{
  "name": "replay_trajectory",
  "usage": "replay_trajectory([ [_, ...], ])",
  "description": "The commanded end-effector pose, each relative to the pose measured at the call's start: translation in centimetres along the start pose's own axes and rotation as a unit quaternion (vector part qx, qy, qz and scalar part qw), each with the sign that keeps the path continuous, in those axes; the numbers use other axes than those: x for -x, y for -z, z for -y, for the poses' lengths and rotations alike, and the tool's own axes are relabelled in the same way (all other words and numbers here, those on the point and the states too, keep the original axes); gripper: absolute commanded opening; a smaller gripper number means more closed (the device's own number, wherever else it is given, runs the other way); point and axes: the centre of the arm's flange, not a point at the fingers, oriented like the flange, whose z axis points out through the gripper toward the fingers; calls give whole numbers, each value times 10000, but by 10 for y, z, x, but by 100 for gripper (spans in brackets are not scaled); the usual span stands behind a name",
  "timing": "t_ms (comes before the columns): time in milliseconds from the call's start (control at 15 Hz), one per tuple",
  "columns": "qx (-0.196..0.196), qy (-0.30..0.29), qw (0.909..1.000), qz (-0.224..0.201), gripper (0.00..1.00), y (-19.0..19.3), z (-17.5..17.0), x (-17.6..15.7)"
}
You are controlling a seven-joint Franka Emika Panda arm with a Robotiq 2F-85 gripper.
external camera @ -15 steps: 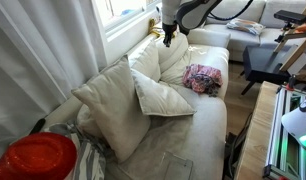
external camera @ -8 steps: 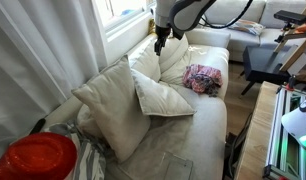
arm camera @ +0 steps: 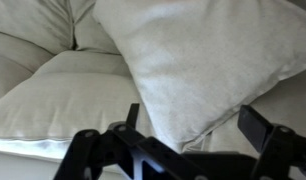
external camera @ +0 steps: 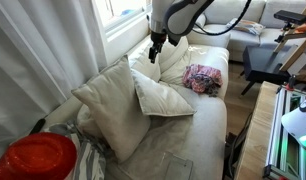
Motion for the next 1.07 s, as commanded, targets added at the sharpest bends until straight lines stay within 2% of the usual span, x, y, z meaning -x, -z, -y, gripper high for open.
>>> replay_trajectory([
  [0, -740, -98, 9972, 65, 100, -48, 46, -12],
  [200, -968, -188, 9950, -133, 100, -84, 79, -12],
  [333, -1020, -285, 9939, -305, 100, -103, 88, -11],
  [533, -874, -620, 9939, -255, 100, -125, 92, -11],
  [800, -836, -1172, 9895, -147, 100, -144, 98, -15],
  [1000, -731, -1268, 9891, -163, 100, -154, 102, -20],
])
